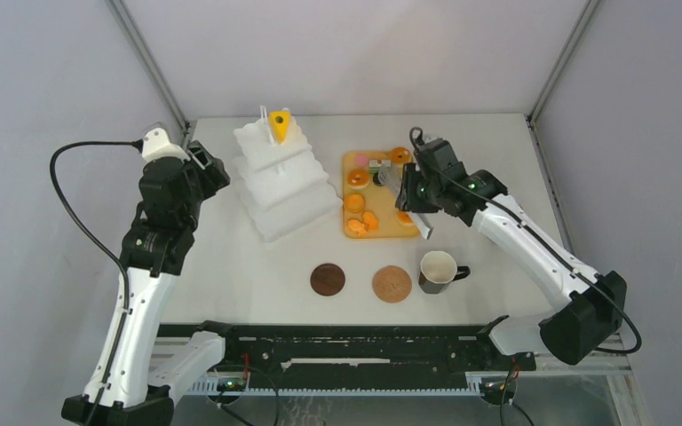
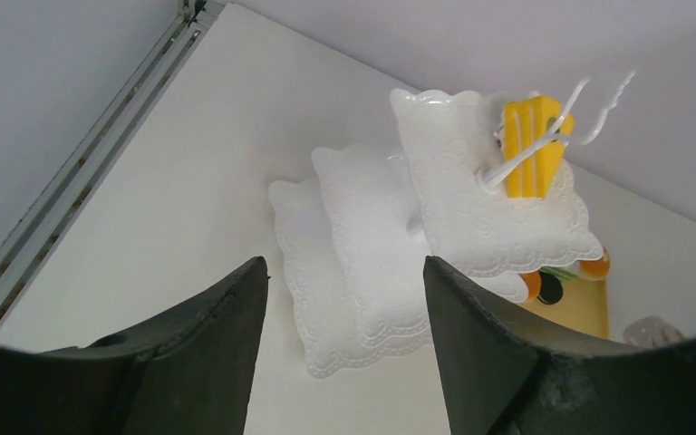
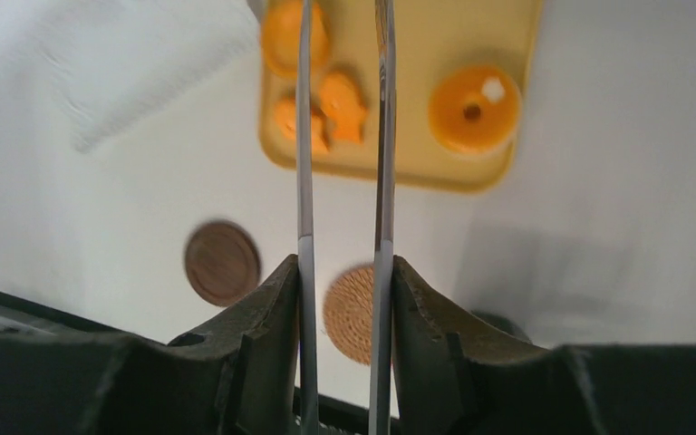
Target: Serve the afternoon tea
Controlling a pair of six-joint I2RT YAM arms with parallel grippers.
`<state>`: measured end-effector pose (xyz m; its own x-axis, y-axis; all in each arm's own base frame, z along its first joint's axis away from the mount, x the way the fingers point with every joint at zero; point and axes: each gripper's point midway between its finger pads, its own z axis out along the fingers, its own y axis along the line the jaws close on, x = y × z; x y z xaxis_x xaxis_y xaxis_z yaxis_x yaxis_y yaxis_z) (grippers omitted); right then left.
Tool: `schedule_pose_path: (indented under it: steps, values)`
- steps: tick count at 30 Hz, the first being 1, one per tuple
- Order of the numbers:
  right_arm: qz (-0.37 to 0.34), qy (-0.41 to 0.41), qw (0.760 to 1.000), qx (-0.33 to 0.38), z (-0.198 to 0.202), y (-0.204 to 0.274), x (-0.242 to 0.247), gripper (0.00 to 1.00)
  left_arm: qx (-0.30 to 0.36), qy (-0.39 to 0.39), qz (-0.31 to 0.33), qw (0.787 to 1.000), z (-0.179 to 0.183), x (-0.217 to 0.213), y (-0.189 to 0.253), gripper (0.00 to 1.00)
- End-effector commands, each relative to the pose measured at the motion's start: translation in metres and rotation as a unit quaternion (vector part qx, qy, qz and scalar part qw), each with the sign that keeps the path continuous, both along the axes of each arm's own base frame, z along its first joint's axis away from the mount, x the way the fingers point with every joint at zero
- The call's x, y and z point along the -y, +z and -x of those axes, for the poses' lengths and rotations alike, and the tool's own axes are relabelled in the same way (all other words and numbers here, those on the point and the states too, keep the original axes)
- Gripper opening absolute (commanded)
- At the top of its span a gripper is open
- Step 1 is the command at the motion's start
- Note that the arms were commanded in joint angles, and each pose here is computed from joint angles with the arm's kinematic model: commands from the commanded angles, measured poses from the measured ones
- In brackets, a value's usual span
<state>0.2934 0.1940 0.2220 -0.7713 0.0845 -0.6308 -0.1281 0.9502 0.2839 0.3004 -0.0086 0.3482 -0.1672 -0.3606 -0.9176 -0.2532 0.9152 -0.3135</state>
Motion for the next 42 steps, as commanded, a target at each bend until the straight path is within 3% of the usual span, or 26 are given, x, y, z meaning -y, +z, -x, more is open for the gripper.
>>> schedule_pose_path:
  steps: [1, 14, 35, 42]
  values:
    - [0.015, 0.016, 1.000, -0.020, 0.013, -0.020, -0.008, 0.46, 0.004, 0.022, -0.024, 0.999, 0.011, -0.014, -0.003, 0.69]
    - [0.108, 0.072, 0.989, -0.072, 0.019, -0.084, -0.028, 0.53, -0.004, 0.037, -0.036, 0.999, 0.017, -0.021, -0.006, 0.69]
    - [0.114, 0.101, 0.985, -0.081, 0.022, -0.095, -0.039, 0.53, -0.013, 0.032, -0.036, 0.999, 0.013, -0.019, -0.014, 0.69]
    - [0.157, 0.070, 0.980, -0.097, 0.019, -0.108, -0.018, 0.49, -0.014, 0.031, -0.035, 0.999, 0.014, -0.018, -0.017, 0.69]
